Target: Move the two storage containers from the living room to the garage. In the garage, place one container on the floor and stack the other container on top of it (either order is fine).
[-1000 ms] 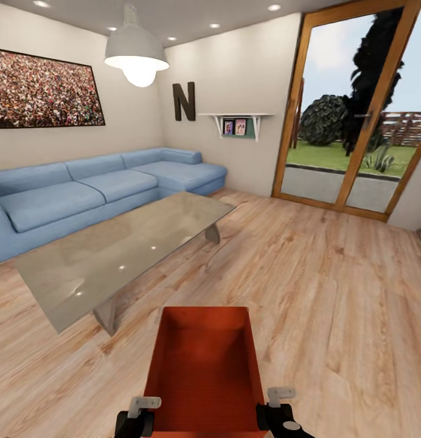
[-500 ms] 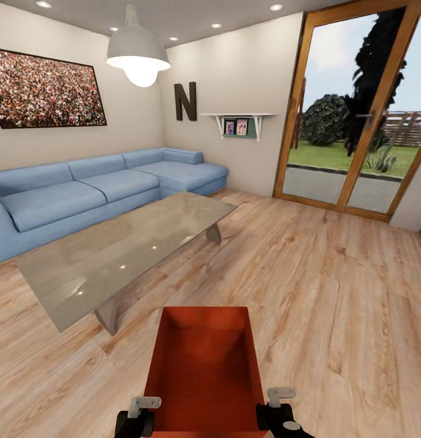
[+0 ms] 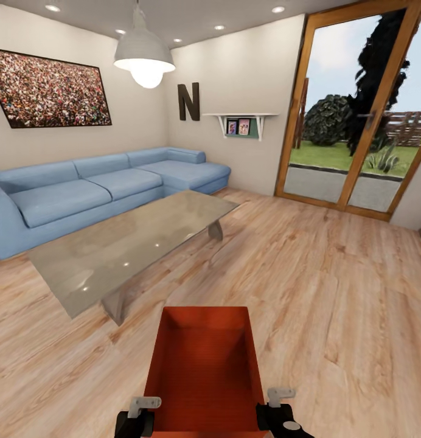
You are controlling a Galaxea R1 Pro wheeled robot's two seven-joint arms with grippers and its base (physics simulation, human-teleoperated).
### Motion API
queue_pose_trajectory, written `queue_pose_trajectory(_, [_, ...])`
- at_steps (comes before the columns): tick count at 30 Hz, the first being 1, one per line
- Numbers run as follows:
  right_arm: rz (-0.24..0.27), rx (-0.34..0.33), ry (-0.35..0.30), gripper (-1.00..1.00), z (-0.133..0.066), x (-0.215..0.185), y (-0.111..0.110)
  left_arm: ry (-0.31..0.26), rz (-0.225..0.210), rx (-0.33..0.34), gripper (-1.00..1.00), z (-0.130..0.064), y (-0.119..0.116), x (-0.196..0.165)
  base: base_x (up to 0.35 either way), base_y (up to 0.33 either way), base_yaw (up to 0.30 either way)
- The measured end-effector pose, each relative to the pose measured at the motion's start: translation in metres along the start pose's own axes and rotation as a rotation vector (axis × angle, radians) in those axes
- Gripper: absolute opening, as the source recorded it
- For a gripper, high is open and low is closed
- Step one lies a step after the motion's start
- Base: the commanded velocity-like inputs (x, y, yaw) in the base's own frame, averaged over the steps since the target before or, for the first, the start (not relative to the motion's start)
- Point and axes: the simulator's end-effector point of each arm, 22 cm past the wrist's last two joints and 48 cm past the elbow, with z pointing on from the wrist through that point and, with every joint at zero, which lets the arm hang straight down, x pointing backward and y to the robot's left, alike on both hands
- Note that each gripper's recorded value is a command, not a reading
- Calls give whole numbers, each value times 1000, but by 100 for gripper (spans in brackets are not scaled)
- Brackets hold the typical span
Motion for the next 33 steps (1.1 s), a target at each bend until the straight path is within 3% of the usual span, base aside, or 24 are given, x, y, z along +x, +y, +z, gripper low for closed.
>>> queue_pose_trajectory(21, [-1, -1, -1, -100, 0, 0, 0, -1, 0, 0, -100, 0, 0, 0, -46, 4, 275])
queue_pose_trajectory(33, [-1, 0, 0, -100, 0, 0, 0, 1, -2, 0, -100, 0, 0, 0, -260, 146, 37])
